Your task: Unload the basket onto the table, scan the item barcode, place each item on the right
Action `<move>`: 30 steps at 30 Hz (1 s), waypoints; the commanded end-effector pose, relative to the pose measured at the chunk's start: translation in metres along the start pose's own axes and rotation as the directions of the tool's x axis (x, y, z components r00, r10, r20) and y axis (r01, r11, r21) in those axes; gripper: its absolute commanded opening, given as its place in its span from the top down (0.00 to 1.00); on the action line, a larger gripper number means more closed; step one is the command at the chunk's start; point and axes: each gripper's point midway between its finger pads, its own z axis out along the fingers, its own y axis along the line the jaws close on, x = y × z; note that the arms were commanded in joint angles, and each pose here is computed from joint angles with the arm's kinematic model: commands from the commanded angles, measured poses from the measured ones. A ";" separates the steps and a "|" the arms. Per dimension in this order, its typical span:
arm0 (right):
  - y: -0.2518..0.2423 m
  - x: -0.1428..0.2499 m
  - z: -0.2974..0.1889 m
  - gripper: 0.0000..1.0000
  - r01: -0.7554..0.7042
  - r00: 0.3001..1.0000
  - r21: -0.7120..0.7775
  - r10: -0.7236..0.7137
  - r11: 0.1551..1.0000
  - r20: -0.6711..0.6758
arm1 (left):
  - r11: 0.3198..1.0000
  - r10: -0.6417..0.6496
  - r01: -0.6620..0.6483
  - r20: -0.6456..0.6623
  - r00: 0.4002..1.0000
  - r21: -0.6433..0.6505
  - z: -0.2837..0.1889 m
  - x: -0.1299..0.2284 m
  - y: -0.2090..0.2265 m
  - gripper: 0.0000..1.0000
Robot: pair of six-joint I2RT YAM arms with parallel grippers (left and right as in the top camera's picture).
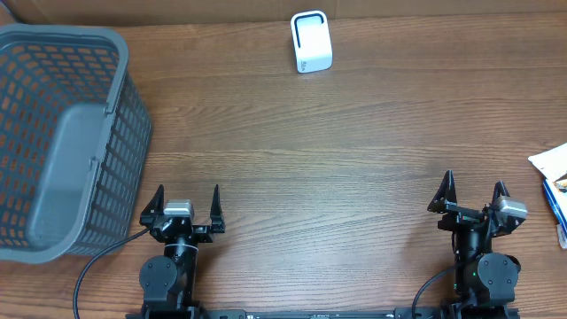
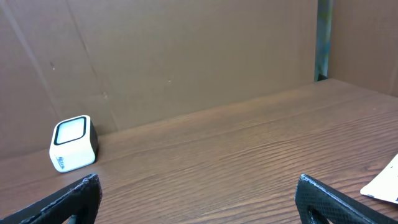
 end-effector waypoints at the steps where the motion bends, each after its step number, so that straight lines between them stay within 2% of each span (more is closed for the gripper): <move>1: -0.003 0.001 0.000 0.00 0.005 1.000 0.011 -0.005 1.000 0.009 | 1.000 0.028 -0.028 0.002 1.000 -0.008 0.000 0.001 0.001 0.01; 30: -0.003 0.001 0.000 0.00 0.006 1.000 0.011 -0.006 1.000 0.009 | 0.999 0.031 -0.031 0.003 1.000 0.010 0.000 0.001 -0.002 0.00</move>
